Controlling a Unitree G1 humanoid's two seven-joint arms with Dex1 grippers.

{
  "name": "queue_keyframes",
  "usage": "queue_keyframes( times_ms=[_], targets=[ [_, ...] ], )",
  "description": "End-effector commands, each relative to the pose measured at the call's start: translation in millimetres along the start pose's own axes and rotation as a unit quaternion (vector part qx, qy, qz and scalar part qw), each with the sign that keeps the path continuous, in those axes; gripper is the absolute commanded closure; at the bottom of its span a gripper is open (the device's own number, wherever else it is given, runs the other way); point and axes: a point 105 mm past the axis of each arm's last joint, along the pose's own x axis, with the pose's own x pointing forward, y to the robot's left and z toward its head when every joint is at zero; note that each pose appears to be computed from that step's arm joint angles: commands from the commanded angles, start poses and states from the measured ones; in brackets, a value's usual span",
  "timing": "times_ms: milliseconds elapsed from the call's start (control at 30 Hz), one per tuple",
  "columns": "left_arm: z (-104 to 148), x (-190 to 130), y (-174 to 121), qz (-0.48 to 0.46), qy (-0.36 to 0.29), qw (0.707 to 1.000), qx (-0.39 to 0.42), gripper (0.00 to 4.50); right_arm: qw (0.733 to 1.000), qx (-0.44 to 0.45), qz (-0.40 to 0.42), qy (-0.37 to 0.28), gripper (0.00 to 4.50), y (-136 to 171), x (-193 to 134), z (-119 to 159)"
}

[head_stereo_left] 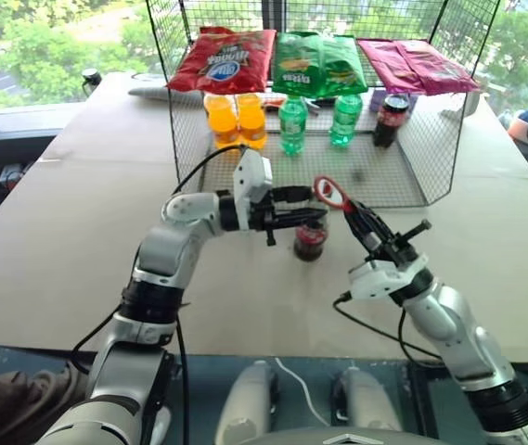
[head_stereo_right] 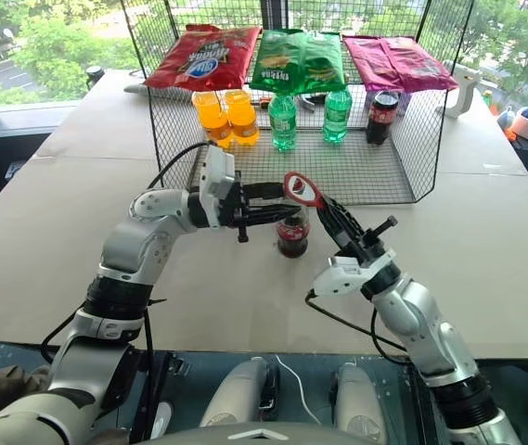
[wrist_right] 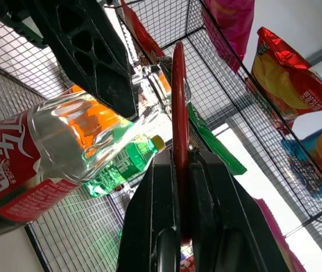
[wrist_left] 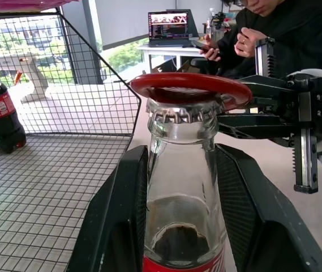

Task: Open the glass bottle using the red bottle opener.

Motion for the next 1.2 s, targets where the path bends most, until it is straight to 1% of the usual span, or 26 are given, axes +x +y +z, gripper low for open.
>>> queue_keyframes(
  times_ms=[33, 133, 300, 900, 1100, 1200],
  targets=[
    [1, 3, -5, -0.011, 0.007, 1.0, 0.002, 3.08, 0.997, -0.002, 0.072, 0.029, 4.5, 18, -10, -11],
    [-2, 3, -6, -0.01, 0.011, 1.0, 0.0, 3.08, 0.994, -0.011, 0.099, 0.035, 4.5, 17, -14, -13],
    [-6, 2, -6, -0.01, 0.018, 1.0, -0.004, 3.08, 0.992, -0.02, 0.12, 0.037, 4.5, 9, -13, -14],
    [-16, -3, -4, -0.012, 0.032, 0.999, -0.004, 3.08, 0.979, -0.069, 0.19, 0.034, 4.5, -29, -12, -13],
    [-18, -3, -3, -0.013, 0.033, 0.999, -0.002, 3.08, 0.979, -0.082, 0.187, 0.026, 4.5, -49, 2, -10],
    [-18, -3, -3, -0.014, 0.031, 0.999, 0.0, 3.08, 0.983, -0.065, 0.171, 0.021, 4.5, -56, 11, -4]
  ],
)
